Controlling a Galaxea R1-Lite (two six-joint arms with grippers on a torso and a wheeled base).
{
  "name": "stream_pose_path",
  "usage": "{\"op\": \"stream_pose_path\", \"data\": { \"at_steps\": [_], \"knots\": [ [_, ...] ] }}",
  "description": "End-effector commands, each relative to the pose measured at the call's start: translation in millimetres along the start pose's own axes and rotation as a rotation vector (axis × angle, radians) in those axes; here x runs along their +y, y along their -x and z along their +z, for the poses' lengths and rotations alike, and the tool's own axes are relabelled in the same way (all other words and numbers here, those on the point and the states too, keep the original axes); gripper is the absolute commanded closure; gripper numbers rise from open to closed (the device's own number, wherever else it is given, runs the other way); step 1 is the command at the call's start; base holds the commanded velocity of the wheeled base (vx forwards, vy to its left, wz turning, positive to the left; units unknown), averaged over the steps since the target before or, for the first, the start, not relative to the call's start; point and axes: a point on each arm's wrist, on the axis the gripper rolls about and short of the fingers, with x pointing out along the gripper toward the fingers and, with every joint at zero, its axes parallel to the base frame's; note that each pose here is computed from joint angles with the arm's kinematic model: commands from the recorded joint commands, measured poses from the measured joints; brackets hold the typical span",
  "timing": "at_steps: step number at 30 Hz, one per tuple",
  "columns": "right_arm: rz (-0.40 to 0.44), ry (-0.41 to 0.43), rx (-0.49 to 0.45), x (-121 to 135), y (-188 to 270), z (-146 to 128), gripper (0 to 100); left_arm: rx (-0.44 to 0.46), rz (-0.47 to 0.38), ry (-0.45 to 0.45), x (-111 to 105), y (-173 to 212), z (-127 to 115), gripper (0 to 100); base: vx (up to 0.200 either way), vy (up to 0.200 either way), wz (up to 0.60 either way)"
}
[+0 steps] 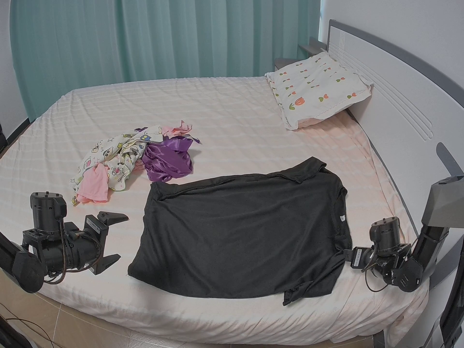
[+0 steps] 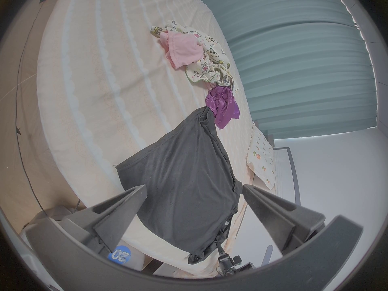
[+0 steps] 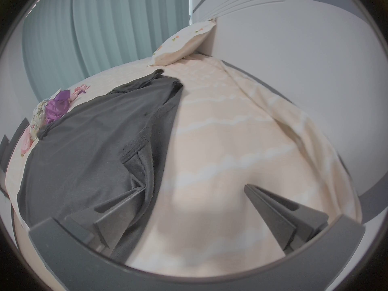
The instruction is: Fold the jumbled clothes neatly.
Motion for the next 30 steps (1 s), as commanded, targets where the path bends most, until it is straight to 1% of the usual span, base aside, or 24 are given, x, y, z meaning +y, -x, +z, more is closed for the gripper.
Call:
{"op": "stream_pose_path", "data": {
  "at_steps": [1,2,5,6,8,11,12,13,17,18,19,21,22,24,27,30],
  "knots": [
    [-0.032,-0.048,-0.015,-30.9,25.1,0.7,0,-0.001,-0.003,0.001,-0.6,0.3,0.2,0,0.0,0.0,0.0],
    [-0.032,-0.048,-0.015,-30.9,25.1,0.7,0,-0.001,-0.003,0.001,-0.6,0.3,0.2,0,0.0,0.0,0.0],
    [-0.035,-0.094,-0.014,-46.0,27.4,-2.6,0,0.004,-0.005,0.0,-0.7,0.3,0.1,0,0.0,0.0,0.0],
    [-0.034,-0.097,-0.015,-46.4,27.5,-2.5,0,0.004,-0.005,0.0,-0.7,0.3,0.1,0,0.0,0.0,0.0],
    [-0.018,-0.13,-0.006,-58.5,29.5,-5.7,0,0.02,-0.009,0.0,-0.4,0.4,-0.5,0,0.0,0.0,0.0],
    [0.012,-0.169,-0.019,-66.1,33.6,-5.6,0,0.018,-0.006,0.0,0.3,0.2,-0.3,0,0.0,0.0,0.0],
    [0.012,-0.169,-0.019,-66.1,33.6,-5.6,0,0.018,-0.006,0.0,0.3,0.2,-0.3,0,0.0,0.0,0.0],
    [0.056,-0.204,-0.031,-67.7,35.8,-3.8,0,0.019,-0.004,-0.004,0.7,0.3,-0.4,0,0.0,0.0,0.0],
    [0.12,-0.291,-0.033,-62.9,36.1,-2.6,0,0.02,0.007,-0.029,3.7,0.4,-1.1,0,0.0,0.0,0.0],
    [0.12,-0.291,-0.033,-62.9,36.1,-2.6,0,0.02,0.007,-0.029,3.7,0.4,-1.1,0,0.0,0.0,0.0],
    [0.149,-0.325,-0.034,-56.0,37.7,-2.3,0,0.018,0.01,-0.05,4.1,0.5,-1.2,0,0.0,0.0,0.0],
    [0.178,-0.355,-0.028,-49.0,40.5,-3.2,0,0.013,0.01,-0.057,4.0,0.8,-0.8,0,0.0,0.0,0.0],
    [0.178,-0.355,-0.028,-49.0,40.5,-3.2,0,0.013,0.01,-0.057,4.0,0.8,-0.8,0,0.0,0.0,0.0],
    [0.229,-0.428,-0.025,-38.9,46.8,-2.6,0,0.014,0.015,-0.054,5.7,2.0,-1.0,0,0.0,0.0,0.0],
    [0.255,-0.486,-0.017,-34.7,50.8,-2.8,0,0.022,0.023,-0.051,9.1,3.3,-2.7,0,0.0,0.0,0.0],
    [0.281,-0.498,-0.004,-31.4,52.0,-3.2,0,0.027,0.027,-0.066,10.1,3.1,-3.4,0,0.0,0.0,0.0]
  ]
}}
